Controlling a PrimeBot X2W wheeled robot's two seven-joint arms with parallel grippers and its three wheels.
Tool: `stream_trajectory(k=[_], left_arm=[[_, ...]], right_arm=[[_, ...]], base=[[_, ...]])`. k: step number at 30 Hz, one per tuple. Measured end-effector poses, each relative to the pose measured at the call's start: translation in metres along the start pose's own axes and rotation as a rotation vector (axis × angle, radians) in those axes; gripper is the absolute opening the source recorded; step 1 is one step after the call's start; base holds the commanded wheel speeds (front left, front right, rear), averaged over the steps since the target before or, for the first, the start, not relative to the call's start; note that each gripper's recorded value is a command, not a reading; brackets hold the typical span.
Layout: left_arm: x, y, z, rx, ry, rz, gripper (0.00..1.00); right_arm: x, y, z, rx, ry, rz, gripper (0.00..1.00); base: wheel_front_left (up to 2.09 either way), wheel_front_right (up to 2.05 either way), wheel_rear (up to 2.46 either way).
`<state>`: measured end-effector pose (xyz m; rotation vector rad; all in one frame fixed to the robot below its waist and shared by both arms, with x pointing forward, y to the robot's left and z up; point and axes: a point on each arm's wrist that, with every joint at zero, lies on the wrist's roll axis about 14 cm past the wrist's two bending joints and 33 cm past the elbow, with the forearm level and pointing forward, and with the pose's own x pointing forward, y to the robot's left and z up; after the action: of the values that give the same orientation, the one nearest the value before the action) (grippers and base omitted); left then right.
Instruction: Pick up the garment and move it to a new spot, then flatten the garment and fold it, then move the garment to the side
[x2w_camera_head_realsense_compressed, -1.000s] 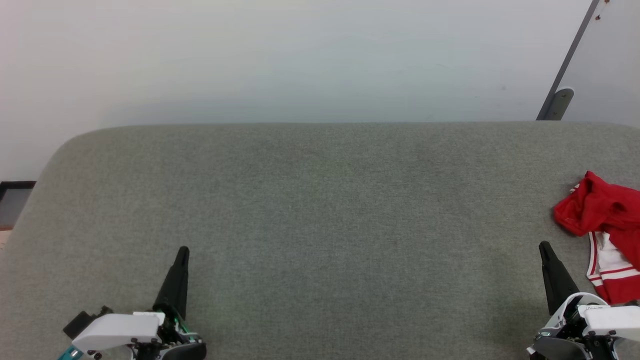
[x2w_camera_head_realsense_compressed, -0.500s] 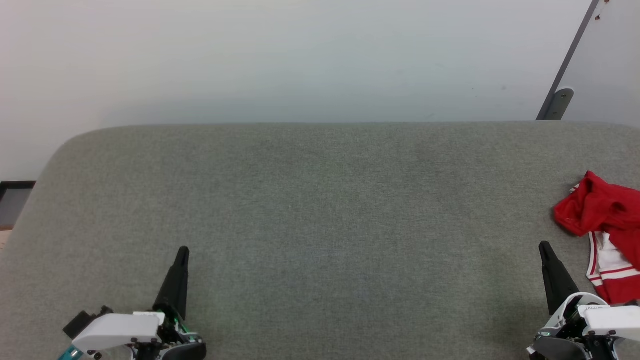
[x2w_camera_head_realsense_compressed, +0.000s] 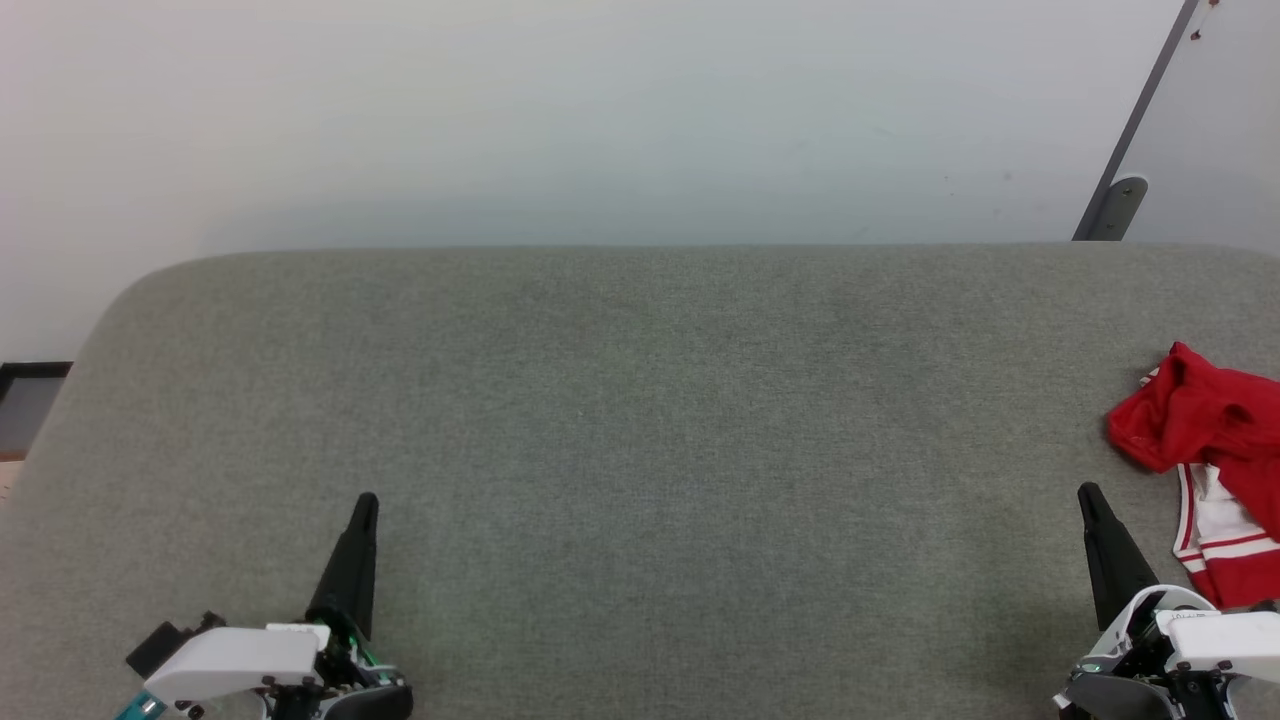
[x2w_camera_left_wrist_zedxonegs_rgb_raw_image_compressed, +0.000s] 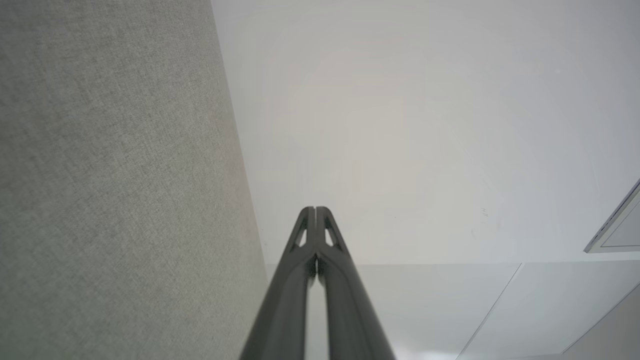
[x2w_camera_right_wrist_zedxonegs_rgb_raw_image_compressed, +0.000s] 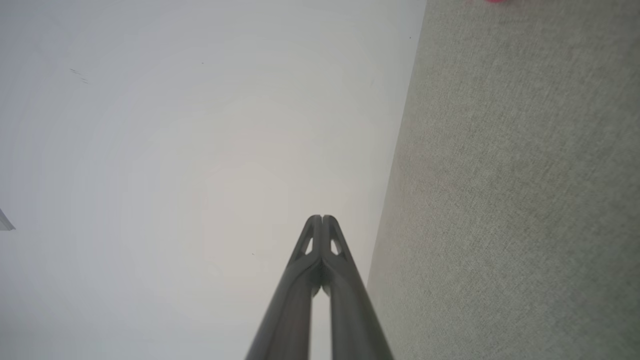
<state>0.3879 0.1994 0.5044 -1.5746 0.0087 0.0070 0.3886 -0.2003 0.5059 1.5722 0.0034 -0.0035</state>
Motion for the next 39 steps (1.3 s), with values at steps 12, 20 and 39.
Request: stream_trajectory(k=[12,20,39], left_arm=[[0.0000,0.0000,0.0001,0.000,0.000,0.000,0.00],[0.0000,0.0000,0.0000,0.000,0.000,0.000,0.00],[0.0000,0.0000,0.0000,0.000,0.000,0.000,0.00]], right_arm=[[0.0000,0.0000,0.0000,0.000,0.000,0.000,0.00],[0.0000,0.0000,0.0000,0.000,0.000,0.000,0.00],[0.0000,0.0000,0.0000,0.000,0.000,0.000,0.00]], base=[[0.00,0.00,0.00],[0.00,0.00,0.00],[0.00,0.00,0.00]])
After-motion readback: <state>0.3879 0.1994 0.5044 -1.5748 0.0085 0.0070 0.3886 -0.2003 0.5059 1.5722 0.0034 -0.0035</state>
